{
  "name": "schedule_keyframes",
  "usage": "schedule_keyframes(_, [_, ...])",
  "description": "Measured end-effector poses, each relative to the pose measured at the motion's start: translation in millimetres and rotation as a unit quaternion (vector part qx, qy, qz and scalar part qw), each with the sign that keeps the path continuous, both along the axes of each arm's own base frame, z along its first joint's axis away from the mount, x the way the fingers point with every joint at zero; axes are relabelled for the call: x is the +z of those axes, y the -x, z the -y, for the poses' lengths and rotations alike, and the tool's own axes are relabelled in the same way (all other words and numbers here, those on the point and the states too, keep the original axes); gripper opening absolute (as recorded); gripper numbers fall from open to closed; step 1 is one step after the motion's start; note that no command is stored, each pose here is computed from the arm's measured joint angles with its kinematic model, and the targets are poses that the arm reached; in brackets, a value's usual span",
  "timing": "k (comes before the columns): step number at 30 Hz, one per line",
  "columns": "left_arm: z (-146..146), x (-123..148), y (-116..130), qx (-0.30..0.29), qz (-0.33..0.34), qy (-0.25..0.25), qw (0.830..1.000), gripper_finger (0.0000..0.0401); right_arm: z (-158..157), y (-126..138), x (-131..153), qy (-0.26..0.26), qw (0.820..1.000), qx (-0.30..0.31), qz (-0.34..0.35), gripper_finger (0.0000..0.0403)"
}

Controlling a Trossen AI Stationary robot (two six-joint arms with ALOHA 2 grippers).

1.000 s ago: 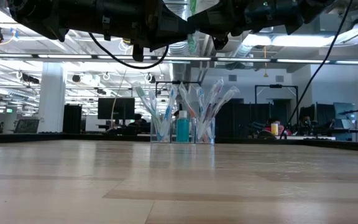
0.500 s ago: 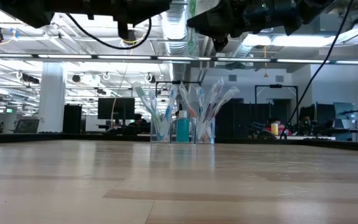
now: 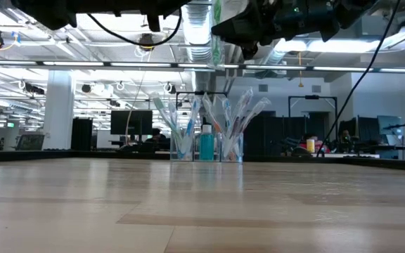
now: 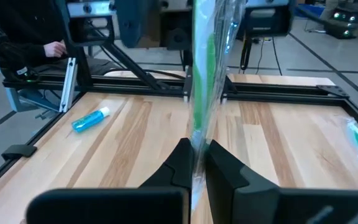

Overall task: Pick & Place toothbrushing station
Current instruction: Put the green toothbrush into the transparent organizer

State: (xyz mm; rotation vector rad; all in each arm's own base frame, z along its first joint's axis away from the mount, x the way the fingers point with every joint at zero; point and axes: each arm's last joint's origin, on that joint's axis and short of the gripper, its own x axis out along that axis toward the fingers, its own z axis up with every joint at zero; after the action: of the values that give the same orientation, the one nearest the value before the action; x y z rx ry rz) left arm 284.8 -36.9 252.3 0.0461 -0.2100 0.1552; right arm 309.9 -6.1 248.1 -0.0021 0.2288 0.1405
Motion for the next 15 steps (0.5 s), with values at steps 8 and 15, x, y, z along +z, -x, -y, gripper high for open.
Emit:
schedule_keyframes(8, [-7,-1,-3,0.014,-0.003,0.009,1.000,0.0158,0,0,0,0.000,1.000,0.000,0.002,0.0012])
schedule_keyframes(15, [-16,-2,-5,0.023,0.003,0.038,0.999,0.0229,0,0,0,0.000,1.000,0.000,0.002,0.0012])
